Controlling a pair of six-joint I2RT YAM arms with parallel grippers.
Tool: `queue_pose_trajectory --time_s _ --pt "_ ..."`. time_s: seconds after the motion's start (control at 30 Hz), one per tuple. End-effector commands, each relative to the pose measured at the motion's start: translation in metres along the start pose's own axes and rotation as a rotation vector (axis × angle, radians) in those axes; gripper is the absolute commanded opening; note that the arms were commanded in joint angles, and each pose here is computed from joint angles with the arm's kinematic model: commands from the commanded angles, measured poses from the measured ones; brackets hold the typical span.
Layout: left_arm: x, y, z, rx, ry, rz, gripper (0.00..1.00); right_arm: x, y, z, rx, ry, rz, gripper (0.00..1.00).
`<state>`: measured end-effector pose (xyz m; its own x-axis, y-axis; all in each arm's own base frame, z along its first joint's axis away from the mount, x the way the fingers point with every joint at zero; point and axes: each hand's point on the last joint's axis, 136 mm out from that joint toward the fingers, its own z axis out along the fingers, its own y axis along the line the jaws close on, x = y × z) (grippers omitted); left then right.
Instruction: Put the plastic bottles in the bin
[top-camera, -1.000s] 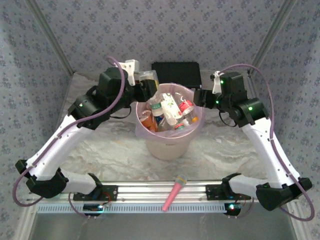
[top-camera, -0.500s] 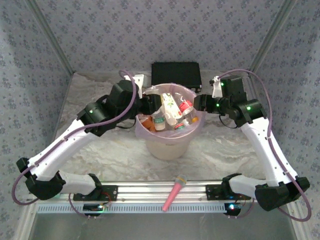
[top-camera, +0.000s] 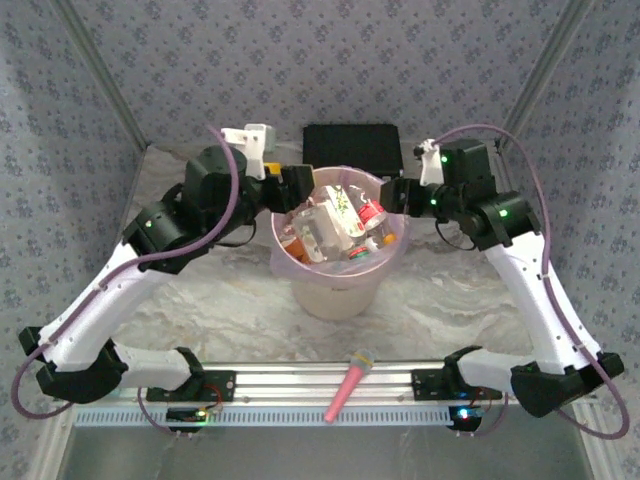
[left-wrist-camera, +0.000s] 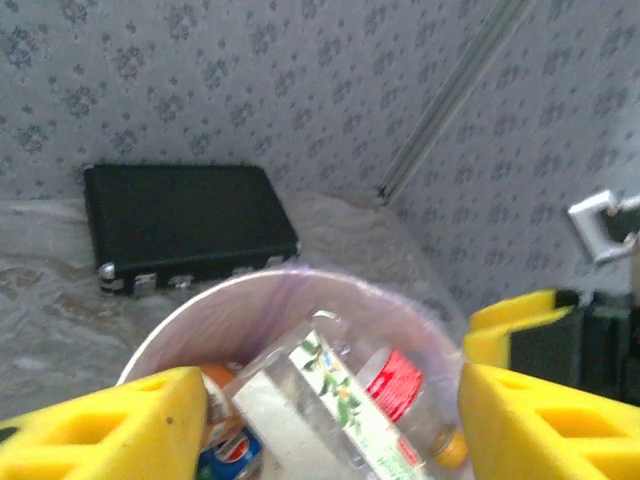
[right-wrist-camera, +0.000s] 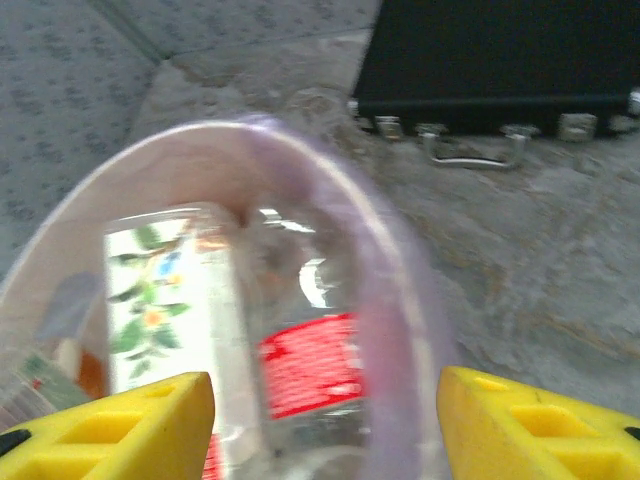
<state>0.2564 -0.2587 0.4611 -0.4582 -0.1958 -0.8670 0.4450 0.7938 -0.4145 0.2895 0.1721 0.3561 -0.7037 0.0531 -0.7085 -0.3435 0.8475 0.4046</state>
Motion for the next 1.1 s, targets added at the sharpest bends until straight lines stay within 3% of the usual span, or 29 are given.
queue_pose_trajectory --time_s 0.0,0.17,0.37,0.53,0.7,1.07 --pt "0.005 -0.004 0.015 0.005 0.028 0.048 0.57 0.001 0.027 -0.001 -0.045 0.021 -0.070 0.62" --pt "0.044 -0.004 0.029 0.042 0.145 0.013 0.38 0.017 0.084 0.000 -0.244 0.079 -0.167 0.60" --pt "0.087 0.000 0.016 0.093 0.248 -0.097 0.22 0.027 0.088 0.009 -0.254 0.115 -0.179 0.57" --pt "0.101 0.010 0.000 0.084 0.250 -0.128 0.21 0.017 0.049 0.014 -0.130 0.077 -0.087 0.56" --pt "0.122 0.009 0.012 0.081 0.297 -0.133 0.21 0.014 0.026 0.011 -0.100 0.045 -0.022 0.56" --pt "0.149 0.004 0.040 0.085 0.360 -0.167 0.20 0.018 0.069 -0.009 -0.226 0.044 -0.140 0.56"
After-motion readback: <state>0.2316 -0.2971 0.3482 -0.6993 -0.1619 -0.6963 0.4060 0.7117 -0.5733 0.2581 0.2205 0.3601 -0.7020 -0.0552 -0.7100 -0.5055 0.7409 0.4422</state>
